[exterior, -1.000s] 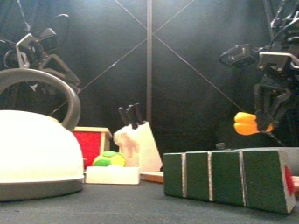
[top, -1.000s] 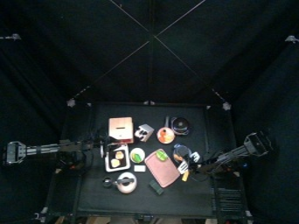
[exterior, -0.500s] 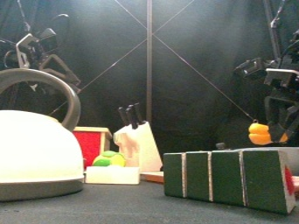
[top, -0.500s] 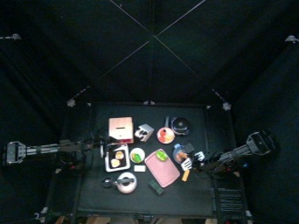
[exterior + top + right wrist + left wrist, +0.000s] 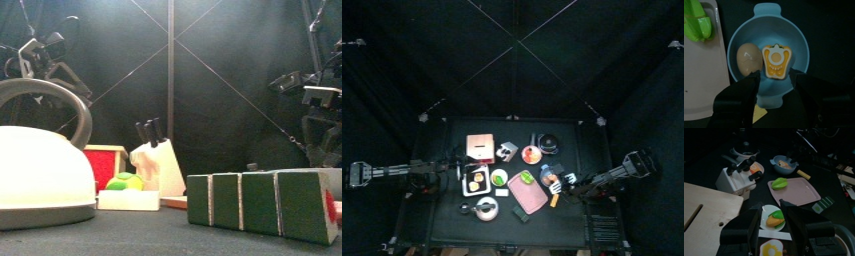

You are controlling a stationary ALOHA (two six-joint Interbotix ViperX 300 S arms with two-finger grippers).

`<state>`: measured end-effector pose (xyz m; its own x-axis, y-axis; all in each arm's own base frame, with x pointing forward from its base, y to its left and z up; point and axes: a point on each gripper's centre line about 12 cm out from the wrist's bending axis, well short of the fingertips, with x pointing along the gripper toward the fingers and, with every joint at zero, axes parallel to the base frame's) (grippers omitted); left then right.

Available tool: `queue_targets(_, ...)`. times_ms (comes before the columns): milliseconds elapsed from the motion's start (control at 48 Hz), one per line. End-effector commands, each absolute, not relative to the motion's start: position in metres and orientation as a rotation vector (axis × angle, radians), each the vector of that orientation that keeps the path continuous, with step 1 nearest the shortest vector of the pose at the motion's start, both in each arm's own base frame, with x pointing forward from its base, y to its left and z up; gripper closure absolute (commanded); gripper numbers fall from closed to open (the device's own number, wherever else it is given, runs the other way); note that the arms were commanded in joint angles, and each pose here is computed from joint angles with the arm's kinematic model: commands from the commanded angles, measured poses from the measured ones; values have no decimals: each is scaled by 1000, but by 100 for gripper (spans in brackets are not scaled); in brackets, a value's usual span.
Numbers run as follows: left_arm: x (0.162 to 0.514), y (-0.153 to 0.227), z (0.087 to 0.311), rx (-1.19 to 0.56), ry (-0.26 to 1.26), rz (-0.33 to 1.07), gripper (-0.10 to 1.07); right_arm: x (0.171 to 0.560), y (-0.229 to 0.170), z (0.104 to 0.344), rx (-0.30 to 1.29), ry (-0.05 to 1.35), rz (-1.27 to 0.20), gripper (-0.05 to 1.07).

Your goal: Place squash half in bowl

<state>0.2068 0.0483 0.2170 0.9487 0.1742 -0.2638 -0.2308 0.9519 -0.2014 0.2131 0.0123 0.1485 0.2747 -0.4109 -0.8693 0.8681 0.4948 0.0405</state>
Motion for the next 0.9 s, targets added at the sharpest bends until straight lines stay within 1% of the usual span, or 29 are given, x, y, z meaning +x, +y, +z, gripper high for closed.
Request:
queue_targets(0, 209, 49, 223, -232, 228, 206, 22, 215, 12, 152, 595, 920, -923, 17)
queue_targets(542, 209, 49, 222, -232, 230, 206, 22, 217, 16, 145, 606, 949, -913, 17)
queue_targets(875, 209, 49, 223, -232, 229, 206, 22, 228, 20, 147, 648, 923, -839, 18)
